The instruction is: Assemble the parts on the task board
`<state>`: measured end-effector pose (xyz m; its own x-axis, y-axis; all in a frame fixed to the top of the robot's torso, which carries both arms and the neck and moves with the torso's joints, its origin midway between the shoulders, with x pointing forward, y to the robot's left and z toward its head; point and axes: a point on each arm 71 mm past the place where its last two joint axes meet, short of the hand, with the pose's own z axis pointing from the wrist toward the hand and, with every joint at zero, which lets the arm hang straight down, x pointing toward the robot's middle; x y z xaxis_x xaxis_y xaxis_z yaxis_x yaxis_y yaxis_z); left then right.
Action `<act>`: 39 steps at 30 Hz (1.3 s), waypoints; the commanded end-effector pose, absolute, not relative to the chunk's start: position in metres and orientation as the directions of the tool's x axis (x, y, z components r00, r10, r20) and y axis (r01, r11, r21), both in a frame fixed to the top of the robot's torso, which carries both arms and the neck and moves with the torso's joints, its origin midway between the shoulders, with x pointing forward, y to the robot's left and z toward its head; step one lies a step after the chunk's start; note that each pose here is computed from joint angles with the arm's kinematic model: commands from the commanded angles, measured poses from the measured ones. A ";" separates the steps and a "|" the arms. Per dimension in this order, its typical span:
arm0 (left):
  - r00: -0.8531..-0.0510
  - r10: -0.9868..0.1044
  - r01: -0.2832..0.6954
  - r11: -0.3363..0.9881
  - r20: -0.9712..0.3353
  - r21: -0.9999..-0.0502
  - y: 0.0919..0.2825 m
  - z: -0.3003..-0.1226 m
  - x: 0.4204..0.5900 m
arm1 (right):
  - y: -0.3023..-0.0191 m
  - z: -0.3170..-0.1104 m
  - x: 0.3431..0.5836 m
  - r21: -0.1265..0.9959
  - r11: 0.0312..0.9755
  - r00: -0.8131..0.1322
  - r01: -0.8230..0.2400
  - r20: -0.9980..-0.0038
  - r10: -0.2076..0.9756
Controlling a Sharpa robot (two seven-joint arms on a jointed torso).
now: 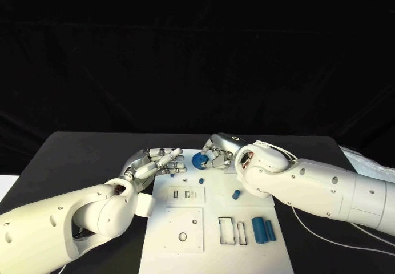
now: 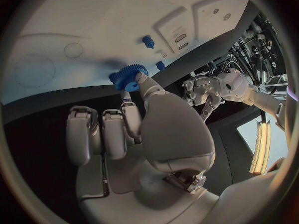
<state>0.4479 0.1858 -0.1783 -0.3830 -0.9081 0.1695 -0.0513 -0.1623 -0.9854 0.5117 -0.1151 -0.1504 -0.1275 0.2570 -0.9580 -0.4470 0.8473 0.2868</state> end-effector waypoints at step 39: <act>-0.410 -0.895 -0.053 -0.172 0.178 -0.984 0.183 -0.177 0.447 | -0.101 -0.167 0.519 0.230 0.864 -0.128 -0.449 -0.973 0.192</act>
